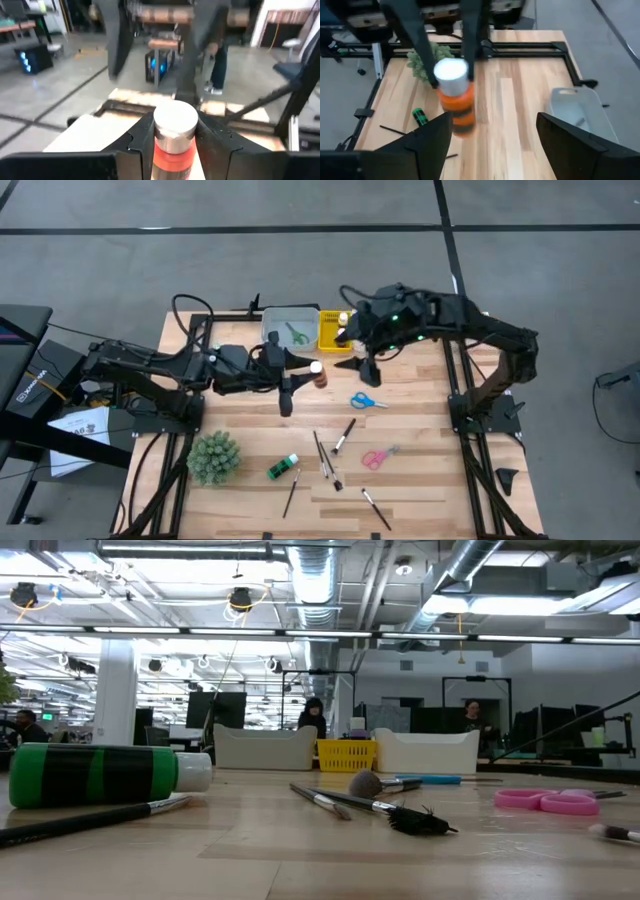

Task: Pick & Place Paint Supplies
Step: Put the orange paint bottle into the yellow bin

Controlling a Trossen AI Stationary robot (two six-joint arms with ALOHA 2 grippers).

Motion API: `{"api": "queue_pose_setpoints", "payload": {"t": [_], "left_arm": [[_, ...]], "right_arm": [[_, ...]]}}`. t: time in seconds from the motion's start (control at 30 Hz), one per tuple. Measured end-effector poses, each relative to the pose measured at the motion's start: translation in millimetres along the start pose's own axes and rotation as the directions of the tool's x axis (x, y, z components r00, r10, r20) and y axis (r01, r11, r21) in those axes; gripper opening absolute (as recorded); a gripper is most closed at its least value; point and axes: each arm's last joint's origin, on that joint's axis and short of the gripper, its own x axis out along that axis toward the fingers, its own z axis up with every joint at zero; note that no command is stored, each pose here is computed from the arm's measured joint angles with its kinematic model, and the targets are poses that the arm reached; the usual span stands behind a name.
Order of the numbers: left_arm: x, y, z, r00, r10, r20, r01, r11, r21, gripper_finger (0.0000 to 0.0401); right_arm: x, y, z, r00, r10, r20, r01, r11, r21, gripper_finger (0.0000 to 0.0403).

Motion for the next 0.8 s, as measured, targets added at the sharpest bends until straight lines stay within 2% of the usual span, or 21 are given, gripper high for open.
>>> {"api": "queue_pose_setpoints", "payload": {"t": [0.27,0.5,0.7,0.8], "left_arm": [[14.0,24.1,-8.6,0.993,0.094,-0.074,-0.094,0.996,0.008,0.0107],[62.6,56.7,-30.5,0.976,0.181,-0.119,-0.179,0.984,0.027,0.0107],[109.7,92.3,-57.4,0.949,0.297,-0.109,-0.295,0.955,0.035,0.0107],[125.9,114.1,-73.9,0.916,0.377,-0.139,-0.374,0.926,0.047,0.0107]], "right_arm": [[-39.8,-0.8,-18.3,0.994,-0.018,-0.108,0.028,0.996,0.084,0.0283],[-67.5,2.8,-36.5,0.973,-0.059,-0.225,0.095,0.984,0.152,0.0283],[-94.3,8.5,-45.8,0.967,-0.110,-0.229,0.160,0.965,0.209,0.0283],[-106.0,11.0,-49.6,0.966,-0.138,-0.220,0.191,0.952,0.239,0.0283]]}}
